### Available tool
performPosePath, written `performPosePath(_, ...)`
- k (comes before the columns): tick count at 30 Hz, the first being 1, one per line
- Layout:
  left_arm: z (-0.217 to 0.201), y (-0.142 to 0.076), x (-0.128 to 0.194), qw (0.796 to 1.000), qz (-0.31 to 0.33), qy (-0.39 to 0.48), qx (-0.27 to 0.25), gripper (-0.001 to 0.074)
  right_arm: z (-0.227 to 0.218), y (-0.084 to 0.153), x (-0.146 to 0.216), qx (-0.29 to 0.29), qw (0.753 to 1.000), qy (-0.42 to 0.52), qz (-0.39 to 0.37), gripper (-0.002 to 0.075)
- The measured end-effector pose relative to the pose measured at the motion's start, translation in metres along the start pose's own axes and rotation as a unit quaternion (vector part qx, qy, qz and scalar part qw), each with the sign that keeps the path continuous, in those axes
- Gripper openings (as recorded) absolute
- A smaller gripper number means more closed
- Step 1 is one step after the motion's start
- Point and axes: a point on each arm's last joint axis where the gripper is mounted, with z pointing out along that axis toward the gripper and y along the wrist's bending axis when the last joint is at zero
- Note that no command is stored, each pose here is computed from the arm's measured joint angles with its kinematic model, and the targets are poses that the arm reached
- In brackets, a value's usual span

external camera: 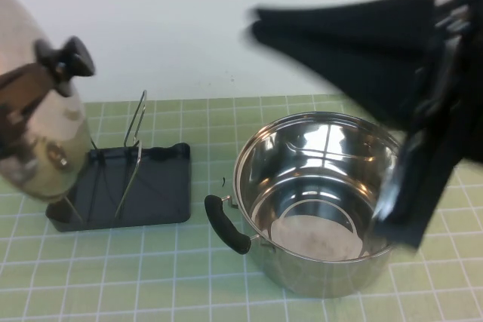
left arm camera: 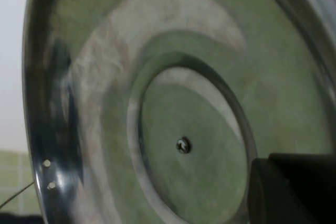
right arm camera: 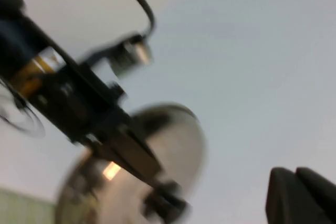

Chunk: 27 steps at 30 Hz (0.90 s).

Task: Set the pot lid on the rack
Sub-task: Place the pot lid on the pot rack

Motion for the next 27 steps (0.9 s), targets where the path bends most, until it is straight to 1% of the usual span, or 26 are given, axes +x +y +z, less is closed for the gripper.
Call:
performPosePath(3, 0.031, 0.013, 0.0, 0.999, 0.014, 0.044, -0.015, 0.0108, -0.02, -0.015, -0.001, 0.061, 0.996, 0.063, -0.007, 0.0008)
performPosePath(5, 0.052, 0.024, 0.003, 0.996, 0.024, 0.077, -0.023, 0.0108, -0.032, -0.021, 0.0, 0.095, 0.991, 0.091, -0.007, 0.0006)
performPosePath(10, 0.085, 0.043, 0.013, 0.99, 0.053, 0.13, -0.032, 0.0108, -0.056, -0.025, 0.001, 0.142, 0.983, 0.119, -0.003, 0.0005)
performPosePath(14, 0.102, 0.056, 0.022, 0.983, 0.079, 0.158, -0.038, 0.0108, -0.065, -0.019, 0.009, 0.146, 0.98, 0.137, 0.001, 0.0003)
performPosePath(19, 0.115, 0.07, 0.034, 0.976, 0.102, 0.19, -0.042, 0.0108, -0.064, -0.009, 0.022, 0.134, 0.978, 0.157, 0.007, 0.0002)
performPosePath(27, 0.133, 0.091, 0.055, 0.965, 0.11, 0.234, -0.051, 0.0108, -0.065, -0.009, 0.024, 0.136, 0.978, 0.161, 0.013, 0.0001)
